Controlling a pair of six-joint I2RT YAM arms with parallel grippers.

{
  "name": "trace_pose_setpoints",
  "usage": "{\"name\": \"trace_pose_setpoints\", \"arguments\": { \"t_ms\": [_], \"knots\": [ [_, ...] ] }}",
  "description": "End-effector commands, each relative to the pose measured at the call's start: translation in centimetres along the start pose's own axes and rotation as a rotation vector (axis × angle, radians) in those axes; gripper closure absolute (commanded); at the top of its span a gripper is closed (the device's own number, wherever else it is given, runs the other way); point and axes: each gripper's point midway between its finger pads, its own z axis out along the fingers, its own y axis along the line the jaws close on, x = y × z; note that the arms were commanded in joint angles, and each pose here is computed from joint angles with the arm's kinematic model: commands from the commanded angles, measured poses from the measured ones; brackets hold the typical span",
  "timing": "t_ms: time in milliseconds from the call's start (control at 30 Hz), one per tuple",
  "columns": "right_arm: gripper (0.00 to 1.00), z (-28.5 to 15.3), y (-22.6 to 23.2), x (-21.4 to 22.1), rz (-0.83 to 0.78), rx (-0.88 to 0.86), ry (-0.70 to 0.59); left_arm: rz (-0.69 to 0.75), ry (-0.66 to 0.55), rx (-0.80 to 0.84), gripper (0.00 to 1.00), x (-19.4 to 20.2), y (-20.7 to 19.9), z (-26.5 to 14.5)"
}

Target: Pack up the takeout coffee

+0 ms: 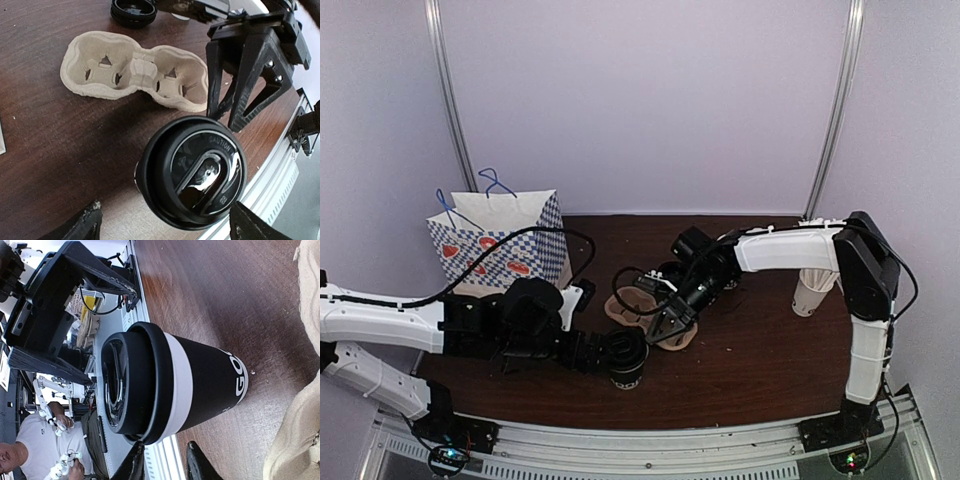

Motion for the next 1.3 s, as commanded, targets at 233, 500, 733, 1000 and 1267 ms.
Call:
{"name": "trace_pose_setpoints", "arguments": {
  "t_ms": [233, 500, 733, 1000, 1267],
  "knots": [
    [0.68, 0.2, 0.4, -1.3, 0.048, -0.063, -0.031, -0.033, -0.053, 0.037, 0.14, -2.6, -0.3, 0.1],
    [0.71, 0.4, 0.8, -0.9, 0.096, -0.103, -0.051, -0.042, 0.018, 0.052, 0.21, -1.2, -0.1, 1.7],
    [0.76, 1.0, 1.3, 0.0, 0.116, -0.130, -0.045, -0.046, 0.057, 0.036, 0.23, -0.3, 0.3, 2.3],
    [0.71, 0.8, 2.6, 0.5, 0.127, -0.172, -0.036, -0.059, 0.091, 0.005, 0.24, 0.9, 1.2, 2.8],
    [0.71, 0.6, 2.7, 0.8, 0.145, -0.147, -0.044, -0.063, 0.095, -0.007, 0.24, 1.3, 1.7, 3.0]
  ]
}}
